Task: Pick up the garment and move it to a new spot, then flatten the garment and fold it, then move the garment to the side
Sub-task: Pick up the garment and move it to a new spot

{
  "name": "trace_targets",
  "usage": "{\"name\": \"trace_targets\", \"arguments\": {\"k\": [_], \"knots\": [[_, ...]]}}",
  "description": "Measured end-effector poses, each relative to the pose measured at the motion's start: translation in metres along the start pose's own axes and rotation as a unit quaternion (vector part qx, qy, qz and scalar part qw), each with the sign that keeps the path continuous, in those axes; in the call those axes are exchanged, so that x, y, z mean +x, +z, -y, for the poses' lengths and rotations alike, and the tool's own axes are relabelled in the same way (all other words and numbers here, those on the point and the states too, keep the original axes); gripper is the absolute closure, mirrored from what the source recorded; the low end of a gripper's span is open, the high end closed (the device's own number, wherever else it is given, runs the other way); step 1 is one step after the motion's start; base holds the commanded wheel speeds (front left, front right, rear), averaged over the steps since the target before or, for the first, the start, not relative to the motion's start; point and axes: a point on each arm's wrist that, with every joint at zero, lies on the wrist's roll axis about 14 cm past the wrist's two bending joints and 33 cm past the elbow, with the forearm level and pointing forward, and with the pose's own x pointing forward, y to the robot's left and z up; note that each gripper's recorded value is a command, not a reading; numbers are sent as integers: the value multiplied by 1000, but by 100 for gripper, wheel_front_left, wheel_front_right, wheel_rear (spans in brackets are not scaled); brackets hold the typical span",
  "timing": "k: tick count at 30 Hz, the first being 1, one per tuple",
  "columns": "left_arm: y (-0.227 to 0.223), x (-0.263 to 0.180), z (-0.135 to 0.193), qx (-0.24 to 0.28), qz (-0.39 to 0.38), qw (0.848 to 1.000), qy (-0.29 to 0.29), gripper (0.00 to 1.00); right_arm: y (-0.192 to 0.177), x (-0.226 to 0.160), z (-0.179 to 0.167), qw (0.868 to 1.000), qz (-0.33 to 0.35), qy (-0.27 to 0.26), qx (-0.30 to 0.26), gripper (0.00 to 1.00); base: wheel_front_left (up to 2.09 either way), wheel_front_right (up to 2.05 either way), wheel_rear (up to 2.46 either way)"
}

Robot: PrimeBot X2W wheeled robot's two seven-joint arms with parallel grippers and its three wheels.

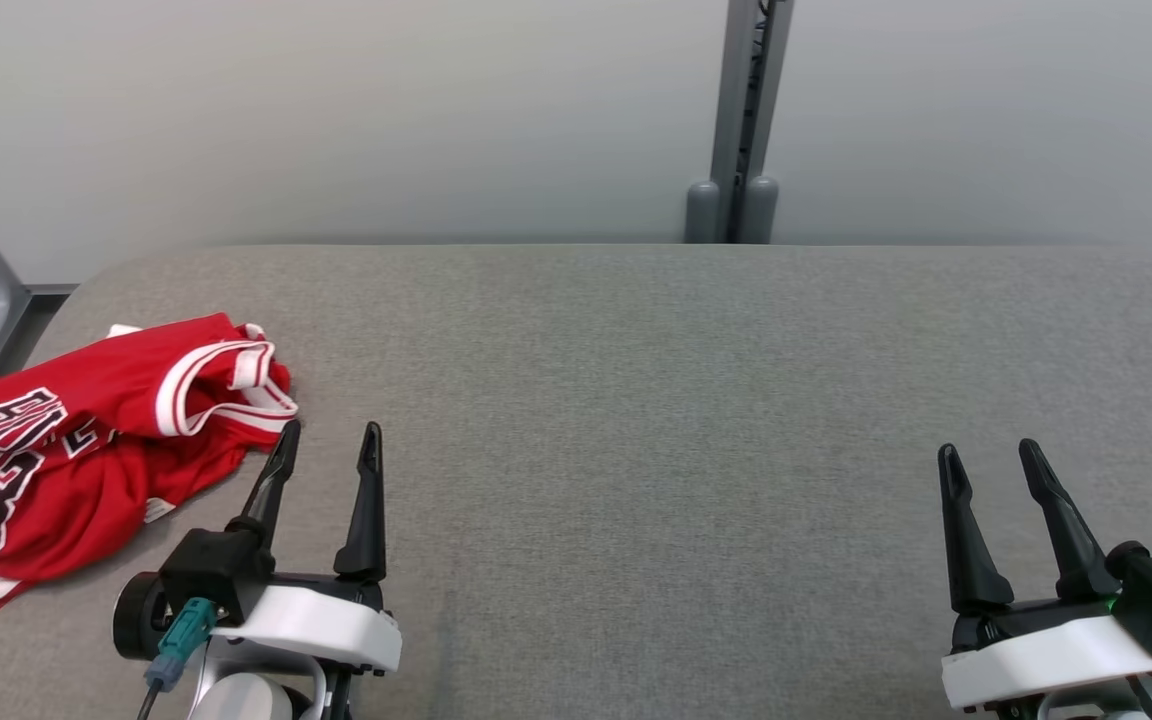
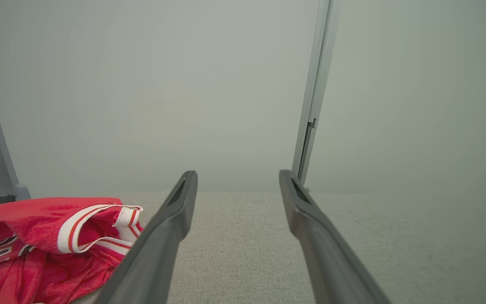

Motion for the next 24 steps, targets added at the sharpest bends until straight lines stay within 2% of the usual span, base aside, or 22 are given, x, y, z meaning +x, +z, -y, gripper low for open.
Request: {"name": "trace_targets", "arguments": {"k": [10, 24], "knots": [[5, -20, -44, 7, 3, 997, 71, 0, -12, 15, -30, 999, -14, 48, 13, 0, 0, 0, 0], [20, -74, -109, 24, 15, 983, 181, 0, -36, 37, -106, 986, -45, 157, 44, 0, 0, 0, 0]]}}
